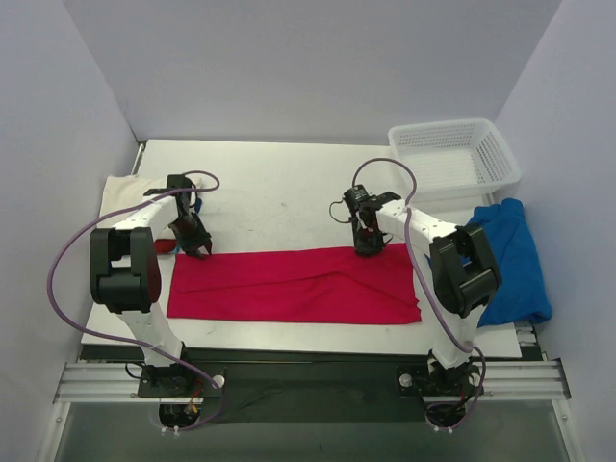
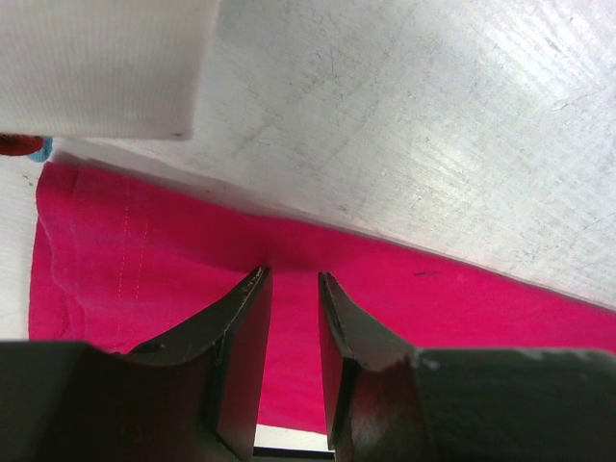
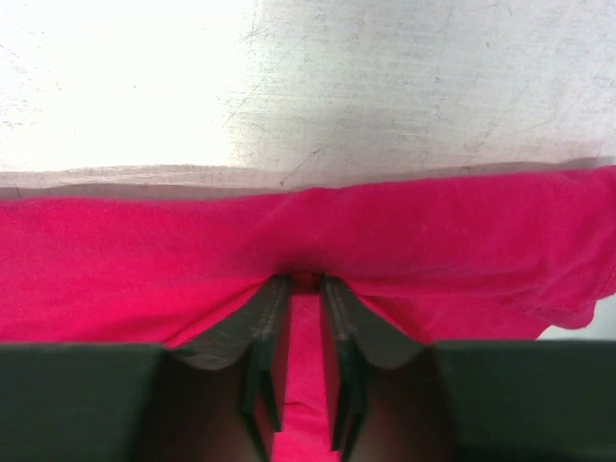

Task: Fold and stack the t-shirts
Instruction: Fold the other side of the tshirt into a rectangle

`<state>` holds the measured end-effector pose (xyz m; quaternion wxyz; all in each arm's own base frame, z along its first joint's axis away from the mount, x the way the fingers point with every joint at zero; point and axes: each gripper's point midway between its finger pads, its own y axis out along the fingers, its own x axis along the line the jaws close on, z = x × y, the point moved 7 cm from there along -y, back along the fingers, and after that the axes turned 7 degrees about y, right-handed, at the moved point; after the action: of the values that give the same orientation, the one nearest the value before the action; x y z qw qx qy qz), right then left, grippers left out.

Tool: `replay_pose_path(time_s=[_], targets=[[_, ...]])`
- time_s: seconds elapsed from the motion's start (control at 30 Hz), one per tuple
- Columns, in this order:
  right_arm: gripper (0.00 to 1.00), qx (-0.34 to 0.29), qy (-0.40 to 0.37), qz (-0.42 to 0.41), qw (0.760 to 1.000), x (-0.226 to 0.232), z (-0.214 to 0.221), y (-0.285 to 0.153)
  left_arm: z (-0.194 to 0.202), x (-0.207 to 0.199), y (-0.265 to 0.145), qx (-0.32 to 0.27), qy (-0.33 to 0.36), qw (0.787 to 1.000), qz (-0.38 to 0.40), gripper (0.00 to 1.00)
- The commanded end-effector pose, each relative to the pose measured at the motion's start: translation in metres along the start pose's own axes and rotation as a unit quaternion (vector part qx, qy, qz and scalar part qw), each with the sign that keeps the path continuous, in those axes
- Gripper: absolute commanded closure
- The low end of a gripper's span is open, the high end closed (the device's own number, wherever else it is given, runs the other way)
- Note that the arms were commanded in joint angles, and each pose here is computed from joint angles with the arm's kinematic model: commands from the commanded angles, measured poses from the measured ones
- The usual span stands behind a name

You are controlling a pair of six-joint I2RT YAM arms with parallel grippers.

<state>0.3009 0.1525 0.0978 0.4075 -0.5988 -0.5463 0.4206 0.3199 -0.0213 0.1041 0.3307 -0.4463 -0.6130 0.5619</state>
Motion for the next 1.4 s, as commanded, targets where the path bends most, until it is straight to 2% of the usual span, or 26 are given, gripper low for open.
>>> replay_pose_path(time_s=[0.0,0.17,0.43,0.63,1.03,1.37], targets=[[0.83,0.012,-0.002,0.007,1.000,-0.003,0.000,0.005,-0.012,-0.003,-0.010,-0.019,0.002,1.000,0.005,0.64],[1.00,0.024,0.004,0.001,1.000,-0.003,0.008,0.007,-0.013,-0.003,-0.012,-0.022,0.003,1.000,0.007,0.64],[1.00,-0.004,0.002,-0.005,1.000,-0.003,0.017,-0.022,-0.014,-0.004,-0.011,-0.022,0.004,1.000,0.007,0.64],[1.00,-0.008,-0.025,-0.008,1.000,0.002,0.044,-0.046,-0.014,-0.003,-0.006,-0.020,0.005,1.000,0.007,0.64],[1.00,0.027,-0.062,0.011,0.998,-0.002,0.107,-0.053,-0.016,-0.004,0.000,-0.016,0.006,1.000,0.006,0.65],[1.00,-0.008,-0.108,0.038,0.993,0.003,0.128,-0.056,-0.017,-0.004,0.003,-0.015,0.008,1.000,0.005,0.66]])
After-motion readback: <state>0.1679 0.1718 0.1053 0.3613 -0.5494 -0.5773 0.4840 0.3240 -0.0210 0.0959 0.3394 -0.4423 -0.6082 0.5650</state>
